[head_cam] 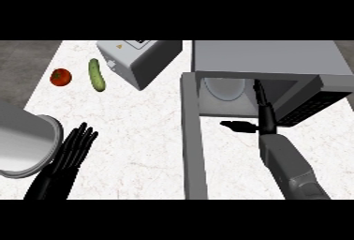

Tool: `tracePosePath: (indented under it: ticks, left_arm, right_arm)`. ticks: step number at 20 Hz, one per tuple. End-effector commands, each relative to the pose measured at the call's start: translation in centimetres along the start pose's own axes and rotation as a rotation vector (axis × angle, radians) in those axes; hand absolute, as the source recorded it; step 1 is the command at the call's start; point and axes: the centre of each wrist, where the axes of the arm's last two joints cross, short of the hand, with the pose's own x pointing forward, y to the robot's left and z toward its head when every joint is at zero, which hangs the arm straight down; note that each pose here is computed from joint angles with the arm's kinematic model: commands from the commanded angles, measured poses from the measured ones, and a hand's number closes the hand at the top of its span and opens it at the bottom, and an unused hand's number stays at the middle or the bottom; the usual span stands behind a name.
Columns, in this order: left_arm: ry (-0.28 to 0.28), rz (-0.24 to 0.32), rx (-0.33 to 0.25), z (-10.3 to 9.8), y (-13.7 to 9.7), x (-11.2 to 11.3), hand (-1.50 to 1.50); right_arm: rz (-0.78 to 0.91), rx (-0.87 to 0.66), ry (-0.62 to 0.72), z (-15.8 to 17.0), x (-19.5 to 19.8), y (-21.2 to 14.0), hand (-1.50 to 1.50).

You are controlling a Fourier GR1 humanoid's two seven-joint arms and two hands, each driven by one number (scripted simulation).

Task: Pick up the milk, place it into the microwave and close the microwave

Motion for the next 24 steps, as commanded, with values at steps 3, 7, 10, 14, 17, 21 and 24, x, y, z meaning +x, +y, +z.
tracePosePath:
  ticks: [3, 7, 10, 14, 17, 21, 24]
  left_arm:
    - [0.009, -0.008, -0.01, 0.1, -0.3, 0.1, -1.5]
    - [0.003, 0.045, -0.022, -0.9, -0.5, -0.2, -1.5]
    - [0.042, 0.087, -0.102, -0.2, -2.1, -0.5, -1.5]
    - [0.1, 0.011, -0.165, -0.9, -2.2, -0.2, 1.5]
    - [0.114, -0.033, -0.195, -0.5, -1.2, -1.2, 1.5]
    - [0.145, -0.118, -0.276, -2.7, -3.1, -1.9, 1.5]
    - [0.167, -0.21, -0.395, -3.4, -2.5, -2.0, 1.5]
  right_arm:
    - [-0.082, 0.017, 0.028, 6.5, -3.5, -1.8, -1.5]
    - [-0.254, 0.006, 0.038, 7.3, -3.3, -0.1, -1.5]
    - [-0.305, -0.013, 0.022, 12.0, -5.2, -2.9, -1.5]
    - [-0.381, 0.016, -0.015, 10.5, -4.0, -2.6, -1.5]
    - [-0.387, 0.003, -0.056, 10.9, -3.4, -3.8, -1.5]
    - [-0.409, -0.001, -0.063, 12.1, -2.4, -5.8, -1.5]
    - [-0.378, 0.036, -0.057, 14.4, -1.7, -6.0, -1.5]
